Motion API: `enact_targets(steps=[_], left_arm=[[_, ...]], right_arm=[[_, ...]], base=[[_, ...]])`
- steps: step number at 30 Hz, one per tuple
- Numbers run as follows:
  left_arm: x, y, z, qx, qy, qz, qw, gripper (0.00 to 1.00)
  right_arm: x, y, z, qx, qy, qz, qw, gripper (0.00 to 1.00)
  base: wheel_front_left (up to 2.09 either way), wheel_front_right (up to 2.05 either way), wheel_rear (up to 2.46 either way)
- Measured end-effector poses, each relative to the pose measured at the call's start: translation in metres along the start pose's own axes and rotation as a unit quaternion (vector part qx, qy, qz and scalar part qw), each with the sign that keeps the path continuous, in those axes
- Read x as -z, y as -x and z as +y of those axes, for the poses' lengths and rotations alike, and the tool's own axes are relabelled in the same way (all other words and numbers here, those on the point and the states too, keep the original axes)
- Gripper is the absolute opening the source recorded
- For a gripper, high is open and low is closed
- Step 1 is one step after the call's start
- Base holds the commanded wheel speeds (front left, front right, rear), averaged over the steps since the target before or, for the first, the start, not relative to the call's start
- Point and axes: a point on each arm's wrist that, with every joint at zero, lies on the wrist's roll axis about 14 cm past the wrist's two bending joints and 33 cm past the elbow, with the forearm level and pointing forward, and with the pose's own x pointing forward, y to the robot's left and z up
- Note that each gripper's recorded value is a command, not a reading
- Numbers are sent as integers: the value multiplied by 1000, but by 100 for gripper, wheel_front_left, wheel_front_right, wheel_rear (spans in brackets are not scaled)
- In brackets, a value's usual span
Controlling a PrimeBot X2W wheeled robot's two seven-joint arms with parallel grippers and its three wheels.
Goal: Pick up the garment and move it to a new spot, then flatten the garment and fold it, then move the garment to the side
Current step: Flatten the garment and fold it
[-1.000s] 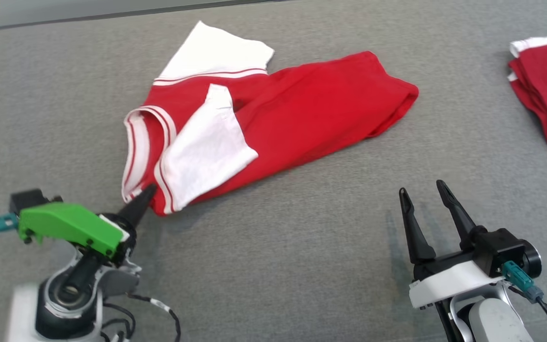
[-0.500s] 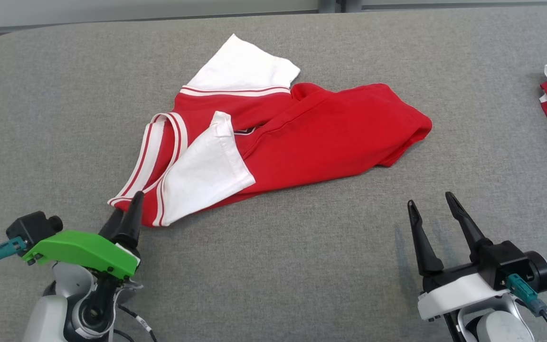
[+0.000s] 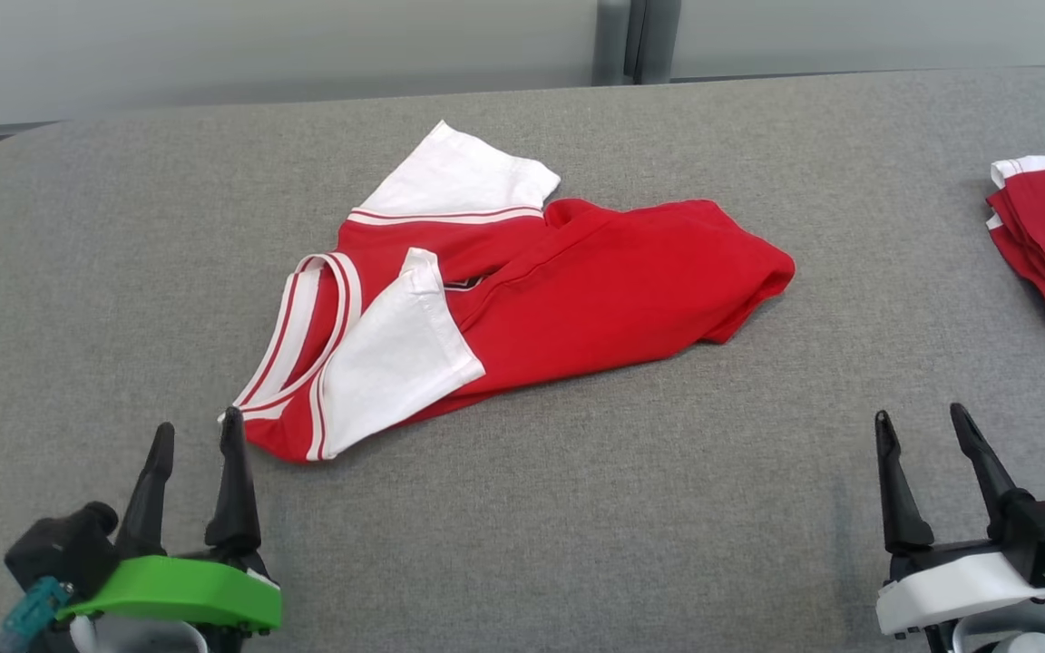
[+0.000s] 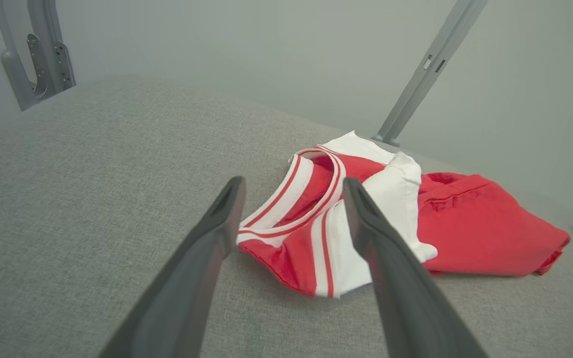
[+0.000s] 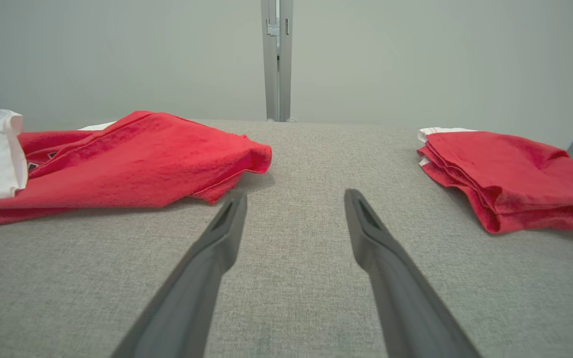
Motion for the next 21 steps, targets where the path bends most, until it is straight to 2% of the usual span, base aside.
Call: enact_targets(steps=[5,10,15,21], left_arm=[[-2,17,-7,-1,-22,-27,999,100],[-7,36,-2,-11,-42,-48,998,100],[-8,53,14,-20,-84,-49,995,100],[-11,61,23,-25,-89,-56,994,100]], right_arm=[[-1,13,-19,32,-5,0,999,100],[2,32,-36,62,-8,6,998,100],[-6,38,-39,66,3,-5,998,100],[-11,38,-38,58,14,-12,998,100]], base=[[0,0,0],[0,0,0],[0,0,0],[0,0,0]])
